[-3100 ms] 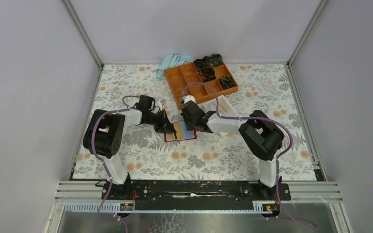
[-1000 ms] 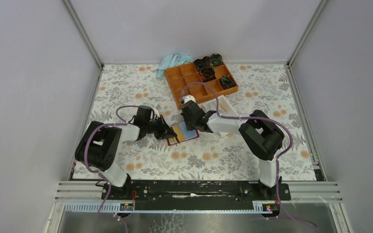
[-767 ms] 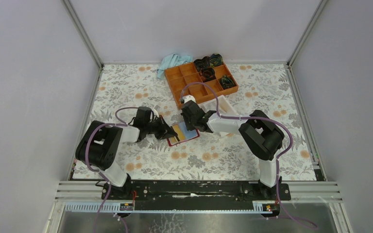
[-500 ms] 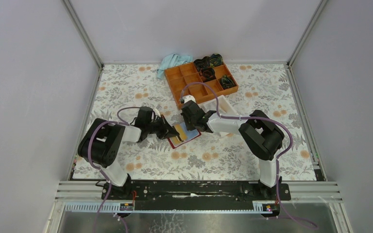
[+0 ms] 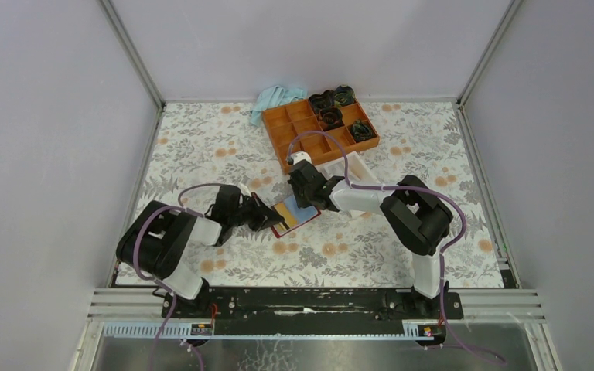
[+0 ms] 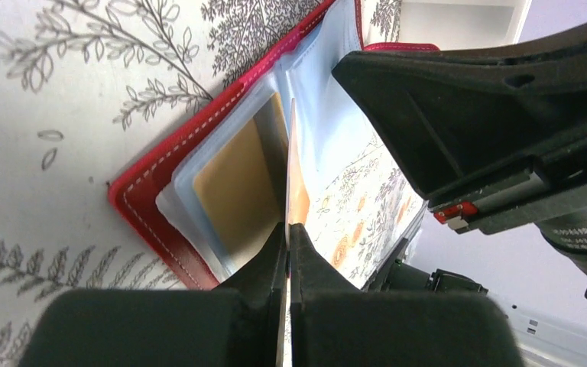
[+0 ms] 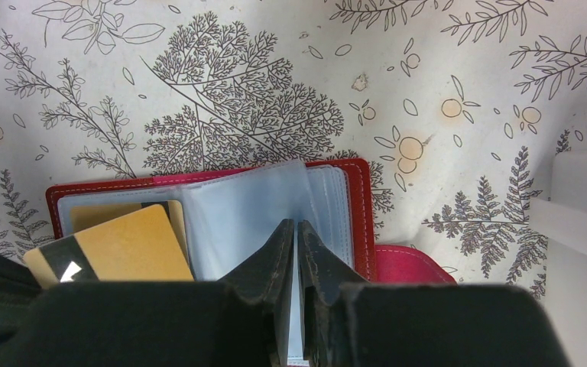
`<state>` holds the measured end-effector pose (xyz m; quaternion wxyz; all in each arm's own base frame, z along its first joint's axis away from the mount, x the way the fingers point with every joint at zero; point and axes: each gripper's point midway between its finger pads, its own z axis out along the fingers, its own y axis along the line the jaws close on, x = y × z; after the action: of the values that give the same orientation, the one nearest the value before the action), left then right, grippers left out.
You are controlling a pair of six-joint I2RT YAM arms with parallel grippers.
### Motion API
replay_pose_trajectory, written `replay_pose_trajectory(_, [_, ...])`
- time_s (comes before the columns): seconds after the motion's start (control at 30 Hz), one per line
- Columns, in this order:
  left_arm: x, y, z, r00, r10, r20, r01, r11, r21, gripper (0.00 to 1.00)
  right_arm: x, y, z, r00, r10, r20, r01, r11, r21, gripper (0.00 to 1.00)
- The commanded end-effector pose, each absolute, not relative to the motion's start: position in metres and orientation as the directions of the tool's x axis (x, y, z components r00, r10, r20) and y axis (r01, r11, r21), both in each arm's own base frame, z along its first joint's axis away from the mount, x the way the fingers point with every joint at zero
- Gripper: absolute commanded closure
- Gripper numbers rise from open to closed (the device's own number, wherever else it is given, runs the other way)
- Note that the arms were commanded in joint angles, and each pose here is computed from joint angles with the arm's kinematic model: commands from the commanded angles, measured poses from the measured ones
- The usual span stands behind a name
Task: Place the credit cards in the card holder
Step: Insert the credit card into the card holder.
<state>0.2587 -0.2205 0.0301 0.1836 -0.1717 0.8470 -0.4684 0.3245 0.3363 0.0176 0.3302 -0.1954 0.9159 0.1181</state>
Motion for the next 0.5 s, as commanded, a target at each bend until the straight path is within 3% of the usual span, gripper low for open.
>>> replay_pose_trajectory(0.0, [0.267,-0.219,0.040,-0.806,-0.551,-0.215,-0.100,0.485,-0.869,1.00,0.302,0.324,-0.014,-0.762,-0.344,-0.549,-0.454,0.888,0.073,0.87])
replay_pose_trajectory(0.47, [0.264,-0.229,0.058,-0.728,-0.652,-0.210,-0.080,0.385,-0.919,1.00,0.301,0.325,-0.015,-0.763,-0.346,-0.546,-0.457,0.886,0.078,0.87])
